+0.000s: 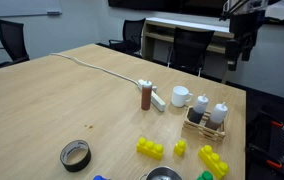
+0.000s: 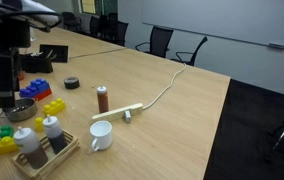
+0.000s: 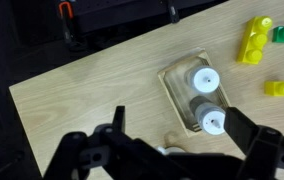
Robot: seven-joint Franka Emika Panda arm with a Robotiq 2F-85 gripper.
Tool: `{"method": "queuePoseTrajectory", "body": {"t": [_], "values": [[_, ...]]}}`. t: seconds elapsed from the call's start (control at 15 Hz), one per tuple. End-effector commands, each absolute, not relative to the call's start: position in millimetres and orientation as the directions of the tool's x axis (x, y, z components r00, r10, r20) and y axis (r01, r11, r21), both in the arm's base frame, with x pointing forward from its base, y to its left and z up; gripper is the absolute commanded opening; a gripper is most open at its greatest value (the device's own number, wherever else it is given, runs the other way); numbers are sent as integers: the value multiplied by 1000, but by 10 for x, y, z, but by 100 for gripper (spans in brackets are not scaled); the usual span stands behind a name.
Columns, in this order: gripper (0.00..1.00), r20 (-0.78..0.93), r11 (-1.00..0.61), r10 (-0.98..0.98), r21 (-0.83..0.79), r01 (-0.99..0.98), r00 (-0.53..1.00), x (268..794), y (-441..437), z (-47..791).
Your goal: Take the blue legos at the left of the green legos and put them on the blue legos
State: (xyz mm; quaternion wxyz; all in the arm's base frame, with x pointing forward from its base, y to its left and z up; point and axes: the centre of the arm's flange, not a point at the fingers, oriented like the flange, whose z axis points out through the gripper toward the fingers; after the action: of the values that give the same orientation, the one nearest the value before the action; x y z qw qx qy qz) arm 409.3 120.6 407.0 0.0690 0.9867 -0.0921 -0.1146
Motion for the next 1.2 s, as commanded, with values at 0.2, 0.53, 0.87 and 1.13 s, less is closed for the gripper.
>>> {"method": "queuePoseTrajectory", "body": {"t": [0.2, 0.53, 0.87, 1.13], "values": [[100, -212, -975, -190, 156, -158, 959, 4087, 1233, 4071], [100, -212, -975, -189, 156, -158, 959, 4085, 1236, 4073], [100, -241, -991, 19, 127, 51, 970, 3964, 1716, 3951], [100, -248, -955, 264, 69, 289, 932, 3741, 2403, 3816]]}}
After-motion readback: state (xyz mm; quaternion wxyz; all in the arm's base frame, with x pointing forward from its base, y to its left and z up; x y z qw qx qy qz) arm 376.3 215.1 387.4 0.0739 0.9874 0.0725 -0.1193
